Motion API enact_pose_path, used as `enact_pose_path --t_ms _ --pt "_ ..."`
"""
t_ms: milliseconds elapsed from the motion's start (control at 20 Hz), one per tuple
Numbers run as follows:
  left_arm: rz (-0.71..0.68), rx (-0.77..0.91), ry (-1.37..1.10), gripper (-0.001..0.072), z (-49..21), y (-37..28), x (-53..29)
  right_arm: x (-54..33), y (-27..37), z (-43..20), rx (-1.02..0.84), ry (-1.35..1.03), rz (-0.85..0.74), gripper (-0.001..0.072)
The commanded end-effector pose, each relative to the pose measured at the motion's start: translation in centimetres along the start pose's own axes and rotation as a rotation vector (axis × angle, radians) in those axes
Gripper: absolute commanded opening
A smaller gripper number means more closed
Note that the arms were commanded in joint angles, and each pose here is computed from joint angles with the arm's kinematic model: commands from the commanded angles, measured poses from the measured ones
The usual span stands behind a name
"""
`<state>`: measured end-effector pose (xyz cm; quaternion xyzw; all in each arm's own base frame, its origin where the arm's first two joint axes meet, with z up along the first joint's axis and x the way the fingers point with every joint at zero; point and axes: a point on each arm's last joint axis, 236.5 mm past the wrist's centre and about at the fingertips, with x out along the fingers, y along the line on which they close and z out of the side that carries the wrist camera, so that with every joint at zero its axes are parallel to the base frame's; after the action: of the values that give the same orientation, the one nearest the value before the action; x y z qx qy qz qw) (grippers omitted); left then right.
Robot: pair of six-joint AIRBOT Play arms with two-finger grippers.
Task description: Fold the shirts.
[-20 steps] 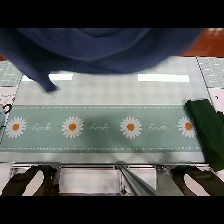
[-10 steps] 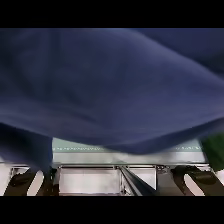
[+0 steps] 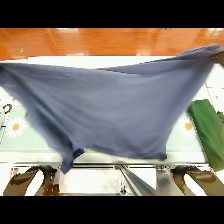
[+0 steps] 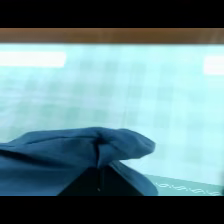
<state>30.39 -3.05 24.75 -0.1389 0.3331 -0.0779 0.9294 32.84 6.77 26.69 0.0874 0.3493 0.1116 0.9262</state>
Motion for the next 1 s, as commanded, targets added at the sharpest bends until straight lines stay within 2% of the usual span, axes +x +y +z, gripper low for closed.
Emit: enact_pose_path --t_ms 0,250,450,550,600,650,700,750,850,950 --pt "0.021 -0.081 0.053 0.0015 -2.3 5.2 11.0 11.1 -2.9 -1.7 0.038 0.129 -0.010 0.0027" --pt "0.060 -0.260 0.033 0.0016 -0.9 11.0 22.9 25.3 -7.9 -2.3 0.188 0.152 -0.024 0.0027" --pt "0.026 -0.299 0.099 0.0016 -1.5 10.9 29.0 29.8 -9.4 1.8 0.275 0.023 0.023 0.0028" --pt "0.002 -0.277 0.122 0.0016 -1.6 9.5 30.8 30.5 -8.1 3.8 0.348 -0.031 0.094 0.0029" --pt "-0.010 -0.268 0.132 0.0017 -1.7 8.8 31.2 30.5 -7.3 4.2 0.360 -0.039 0.124 0.0077" --pt "-0.018 -0.261 0.136 0.0050 -1.7 8.2 31.2 30.4 -7.1 4.3 0.370 -0.040 0.133 0.0261" --pt "-0.029 -0.256 0.149 0.0268 -1.6 7.8 30.9 30.0 -7.0 4.3 0.365 -0.036 0.136 0.0414" --pt "-0.036 -0.240 0.180 0.0496 -1.7 7.6 30.3 29.1 -7.5 4.5 0.365 -0.030 0.134 0.0416" --pt "0.003 -0.157 0.338 0.0505 -3.0 9.5 27.5 26.0 -9.1 4.4 0.376 0.009 0.132 0.0414" --pt "0.045 -0.150 0.543 0.0505 -5.3 12.5 22.6 21.7 -10.6 1.7 0.378 0.151 0.137 0.0412"
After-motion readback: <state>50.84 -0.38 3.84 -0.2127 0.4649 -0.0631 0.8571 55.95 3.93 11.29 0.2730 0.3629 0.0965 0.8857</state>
